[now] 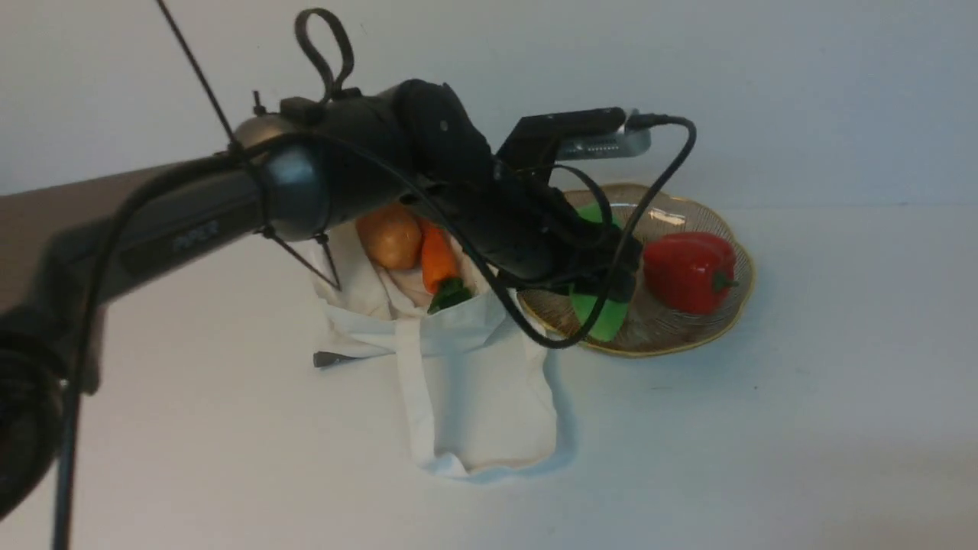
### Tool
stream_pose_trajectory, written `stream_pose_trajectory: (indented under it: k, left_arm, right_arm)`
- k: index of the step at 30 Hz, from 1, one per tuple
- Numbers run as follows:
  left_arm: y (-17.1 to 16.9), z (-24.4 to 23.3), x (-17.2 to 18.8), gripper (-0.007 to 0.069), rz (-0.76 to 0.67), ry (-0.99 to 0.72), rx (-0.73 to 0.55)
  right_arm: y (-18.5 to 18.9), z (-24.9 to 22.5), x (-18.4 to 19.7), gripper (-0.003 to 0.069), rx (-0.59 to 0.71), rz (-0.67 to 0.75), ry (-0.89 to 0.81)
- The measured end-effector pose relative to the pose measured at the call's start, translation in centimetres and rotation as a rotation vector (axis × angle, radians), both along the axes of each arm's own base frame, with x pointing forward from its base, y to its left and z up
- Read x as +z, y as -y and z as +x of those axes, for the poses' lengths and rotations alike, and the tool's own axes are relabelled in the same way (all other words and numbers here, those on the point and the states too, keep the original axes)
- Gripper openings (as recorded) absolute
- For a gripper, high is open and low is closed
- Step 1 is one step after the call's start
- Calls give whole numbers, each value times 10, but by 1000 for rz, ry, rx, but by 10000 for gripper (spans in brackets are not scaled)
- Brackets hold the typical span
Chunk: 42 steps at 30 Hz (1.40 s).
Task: Take vegetables from cloth bag on white table place on plate.
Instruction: 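Place the green vegetable from the bag onto the plate with the left gripper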
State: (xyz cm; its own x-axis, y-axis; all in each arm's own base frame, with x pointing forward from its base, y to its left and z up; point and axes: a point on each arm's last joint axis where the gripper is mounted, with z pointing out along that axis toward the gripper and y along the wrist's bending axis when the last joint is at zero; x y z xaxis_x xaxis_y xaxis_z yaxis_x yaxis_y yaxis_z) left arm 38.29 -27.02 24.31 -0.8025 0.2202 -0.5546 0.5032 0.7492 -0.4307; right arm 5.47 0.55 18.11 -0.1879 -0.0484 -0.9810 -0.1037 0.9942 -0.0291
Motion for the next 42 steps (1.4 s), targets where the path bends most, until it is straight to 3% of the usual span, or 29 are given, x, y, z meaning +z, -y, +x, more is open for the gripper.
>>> stream_pose_trajectory:
  k: [6,14,20,26,31,37,42]
  left_arm:
    - [14,37,-25,418,35,59,7]
    - [-3,66,-42,430,17,41,155]
    - [3,66,-60,555,-3,-23,164]
    - [7,63,-66,586,-20,-76,157]
    - [7,57,-43,586,-25,-88,114]
    - [-5,40,40,586,-78,-28,48]
    - [-8,33,58,586,-87,-21,31]
  right_arm:
    - [0,0,0,22,0,0,0]
    - [0,0,0,22,0,0,0]
    - [0,0,0,22,0,0,0]
    - [0,0,0,22,0,0,0]
    - [0,0,0,22,0,0,0]
    - [0,0,0,22,0,0,0]
    - [0,0,0,22,0,0,0]
